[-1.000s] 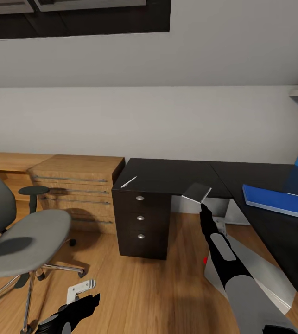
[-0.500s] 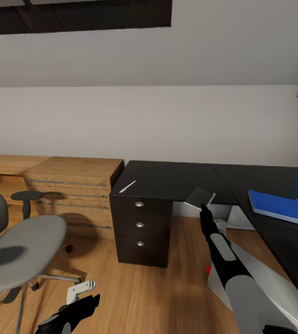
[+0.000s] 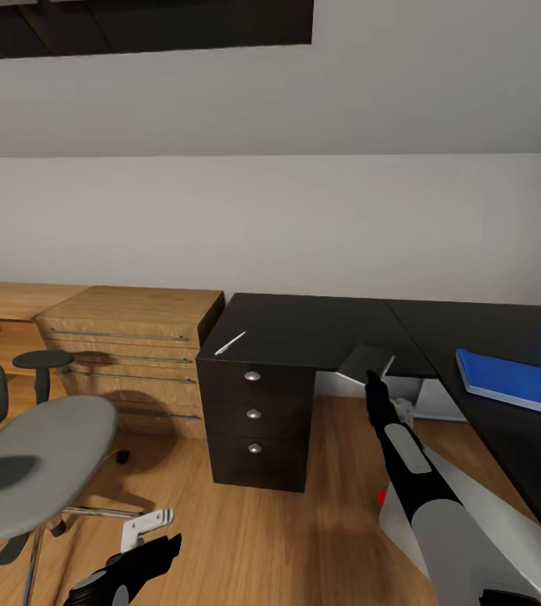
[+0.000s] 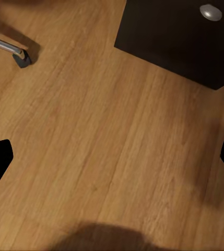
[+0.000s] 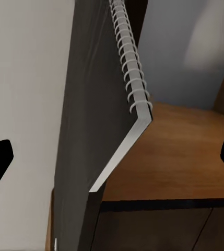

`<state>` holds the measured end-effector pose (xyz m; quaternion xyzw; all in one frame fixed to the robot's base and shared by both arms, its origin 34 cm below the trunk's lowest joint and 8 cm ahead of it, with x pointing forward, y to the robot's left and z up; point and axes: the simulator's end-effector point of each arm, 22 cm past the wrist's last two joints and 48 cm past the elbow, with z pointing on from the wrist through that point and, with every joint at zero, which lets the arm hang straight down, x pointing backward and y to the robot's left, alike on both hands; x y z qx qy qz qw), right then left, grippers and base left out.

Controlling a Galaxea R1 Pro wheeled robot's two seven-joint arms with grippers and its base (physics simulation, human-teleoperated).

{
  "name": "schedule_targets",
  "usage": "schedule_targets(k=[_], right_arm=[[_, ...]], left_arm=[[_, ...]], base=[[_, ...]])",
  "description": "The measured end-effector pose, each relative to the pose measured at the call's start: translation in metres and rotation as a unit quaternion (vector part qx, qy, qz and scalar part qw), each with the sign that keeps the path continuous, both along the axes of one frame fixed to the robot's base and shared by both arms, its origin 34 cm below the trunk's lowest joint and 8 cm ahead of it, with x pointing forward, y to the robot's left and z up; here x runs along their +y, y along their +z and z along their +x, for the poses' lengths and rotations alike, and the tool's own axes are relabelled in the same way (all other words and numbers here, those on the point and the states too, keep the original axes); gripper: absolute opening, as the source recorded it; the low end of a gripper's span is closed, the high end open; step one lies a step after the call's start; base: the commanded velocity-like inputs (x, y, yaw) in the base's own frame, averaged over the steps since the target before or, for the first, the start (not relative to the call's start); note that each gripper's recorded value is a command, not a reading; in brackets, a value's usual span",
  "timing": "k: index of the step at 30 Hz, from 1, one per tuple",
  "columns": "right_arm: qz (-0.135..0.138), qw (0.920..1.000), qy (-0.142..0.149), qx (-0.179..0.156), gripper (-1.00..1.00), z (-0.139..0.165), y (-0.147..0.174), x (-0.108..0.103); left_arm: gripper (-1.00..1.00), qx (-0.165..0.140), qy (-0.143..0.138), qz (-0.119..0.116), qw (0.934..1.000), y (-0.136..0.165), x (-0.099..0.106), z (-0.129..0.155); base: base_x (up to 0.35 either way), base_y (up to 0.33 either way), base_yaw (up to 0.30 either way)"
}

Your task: In the bedroom, organize the workspace by keeping the computer under the desk, ensuring the monitor is on the desk, placing the keyboard on the desk next to the monitor, placing the mouse on the desk next to the keyboard, moving the folder from the swivel chair onto the desk next to the mouse, stacking the notebook on top of the folder with the pen on top of the notebook, and positioning the swivel chair next to the desk.

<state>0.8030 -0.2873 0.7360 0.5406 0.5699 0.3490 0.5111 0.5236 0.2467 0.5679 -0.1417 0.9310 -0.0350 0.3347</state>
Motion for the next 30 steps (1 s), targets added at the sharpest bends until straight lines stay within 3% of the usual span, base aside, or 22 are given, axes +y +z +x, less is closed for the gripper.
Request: schedule_targets(k=[12,30], right_arm=[[-0.001,1.0000,-0.005,0.002,1.00,-0.004,-0.019,-0.008],[-0.001,1.0000,-0.005,0.002,1.00,-0.004,-0.019,-0.007]], left_arm=[[1.00,-0.012,0.004,-0.012,0.9998,-0.010,-0.002,0.002],[1.00,-0.012,0.005,-0.014,0.9998,-0.010,-0.002,0.002]], base=[[0.001,0.000,0.000],[0.001,0.000,0.000]])
